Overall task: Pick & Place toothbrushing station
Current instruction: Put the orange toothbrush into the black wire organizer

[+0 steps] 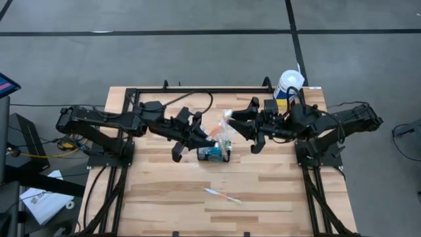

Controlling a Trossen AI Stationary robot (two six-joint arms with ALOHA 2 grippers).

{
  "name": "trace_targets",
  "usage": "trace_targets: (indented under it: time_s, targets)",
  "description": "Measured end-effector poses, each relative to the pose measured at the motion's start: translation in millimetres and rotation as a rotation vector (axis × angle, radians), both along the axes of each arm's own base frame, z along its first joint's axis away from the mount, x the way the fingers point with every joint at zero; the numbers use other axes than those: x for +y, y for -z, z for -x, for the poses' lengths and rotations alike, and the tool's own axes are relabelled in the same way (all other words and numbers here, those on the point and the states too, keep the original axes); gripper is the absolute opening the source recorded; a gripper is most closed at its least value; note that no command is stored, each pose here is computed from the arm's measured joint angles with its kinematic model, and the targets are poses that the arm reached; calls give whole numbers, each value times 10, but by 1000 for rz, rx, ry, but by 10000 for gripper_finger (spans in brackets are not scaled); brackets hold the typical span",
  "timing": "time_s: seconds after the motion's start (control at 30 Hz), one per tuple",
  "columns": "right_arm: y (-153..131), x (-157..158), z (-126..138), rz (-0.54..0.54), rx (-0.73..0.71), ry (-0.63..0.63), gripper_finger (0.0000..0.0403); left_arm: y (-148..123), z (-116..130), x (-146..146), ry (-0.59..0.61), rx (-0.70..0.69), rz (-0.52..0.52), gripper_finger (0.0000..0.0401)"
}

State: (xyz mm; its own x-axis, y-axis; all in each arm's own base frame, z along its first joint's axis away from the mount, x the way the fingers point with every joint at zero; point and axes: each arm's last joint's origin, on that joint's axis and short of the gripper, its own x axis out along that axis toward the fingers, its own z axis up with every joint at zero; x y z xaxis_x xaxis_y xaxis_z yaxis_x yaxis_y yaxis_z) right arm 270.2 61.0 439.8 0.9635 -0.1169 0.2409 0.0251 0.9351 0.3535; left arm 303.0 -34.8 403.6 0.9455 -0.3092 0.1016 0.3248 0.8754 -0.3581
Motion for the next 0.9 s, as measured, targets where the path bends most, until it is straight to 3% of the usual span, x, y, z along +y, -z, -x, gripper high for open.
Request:
trace_targets:
  time_s: [0.9]
  targets:
    - [-107,16,18,3,-63,-178,165,51,-64,52,6,16,30,13]
